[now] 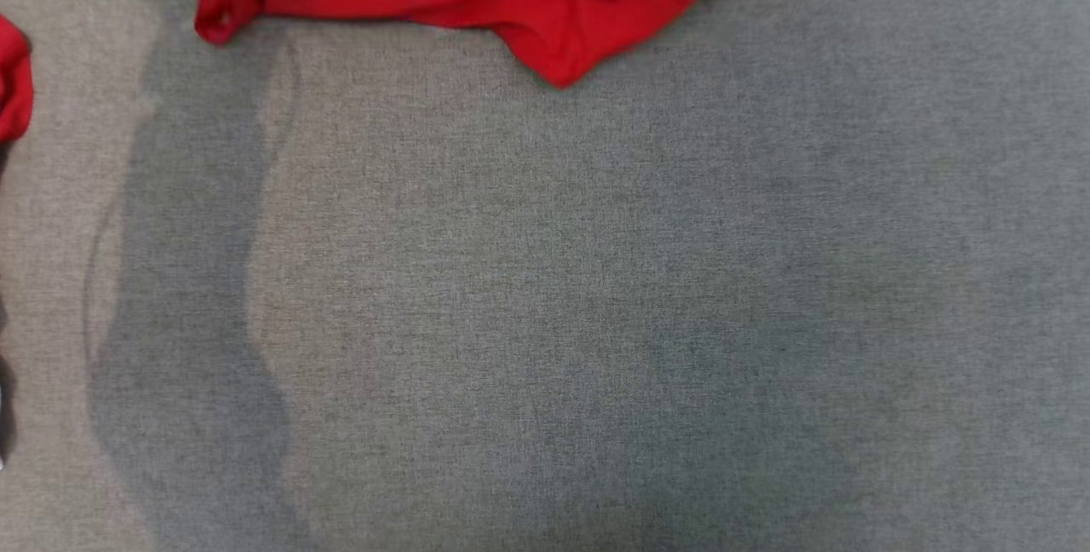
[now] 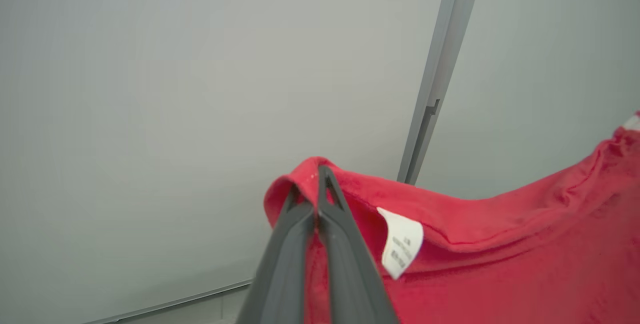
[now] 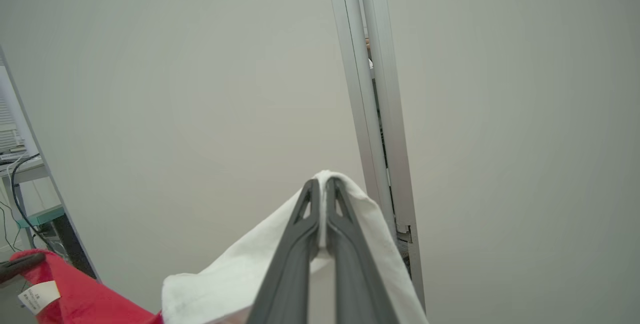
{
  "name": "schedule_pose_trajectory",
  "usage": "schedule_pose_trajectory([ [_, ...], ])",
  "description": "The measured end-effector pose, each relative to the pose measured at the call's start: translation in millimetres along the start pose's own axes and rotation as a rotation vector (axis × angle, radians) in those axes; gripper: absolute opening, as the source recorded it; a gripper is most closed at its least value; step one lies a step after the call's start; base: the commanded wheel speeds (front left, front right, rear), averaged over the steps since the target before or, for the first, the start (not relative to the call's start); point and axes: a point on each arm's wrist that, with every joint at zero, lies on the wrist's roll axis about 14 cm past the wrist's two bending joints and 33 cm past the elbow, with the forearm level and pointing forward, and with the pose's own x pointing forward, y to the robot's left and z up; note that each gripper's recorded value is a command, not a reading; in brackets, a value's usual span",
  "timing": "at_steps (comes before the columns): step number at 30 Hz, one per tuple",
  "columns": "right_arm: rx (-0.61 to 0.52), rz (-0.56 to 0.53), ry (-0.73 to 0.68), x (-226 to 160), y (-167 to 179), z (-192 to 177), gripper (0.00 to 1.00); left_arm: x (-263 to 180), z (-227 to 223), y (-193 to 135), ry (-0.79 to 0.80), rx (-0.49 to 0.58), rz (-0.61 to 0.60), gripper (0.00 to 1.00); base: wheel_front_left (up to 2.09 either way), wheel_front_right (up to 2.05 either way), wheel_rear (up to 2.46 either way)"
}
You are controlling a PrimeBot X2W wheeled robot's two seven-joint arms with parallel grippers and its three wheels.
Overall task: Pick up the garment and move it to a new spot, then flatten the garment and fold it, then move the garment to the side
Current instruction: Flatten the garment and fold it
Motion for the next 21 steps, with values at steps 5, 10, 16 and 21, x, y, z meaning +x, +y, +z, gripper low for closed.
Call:
schedule_pose_trajectory([
  [5,-0.037,-0.005,-0.064,27.8,-6.6,15.8,0.00,24.3,16.2,7.8,-0.043,-0.008,0.017,0.00,0.00,0.00,0.00],
  [10,-0.078,-0.014,-0.132,43.9,-7.0,48.3,0.00,33.4,40.6,12.9,-0.083,-0.020,0.044,0.00,0.00,0.00,0.00],
  [16,-0.126,-0.010,-0.139,50.4,-0.6,61.3,0.00,34.1,66.4,10.3,-0.138,-0.008,0.059,0.00,0.00,0.00,0.00],
  [21,-0.138,-0.003,-0.085,45.5,3.5,45.7,0.00,31.4,57.1,6.0,-0.106,-0.011,0.053,0.00,0.00,0.00,0.00],
])
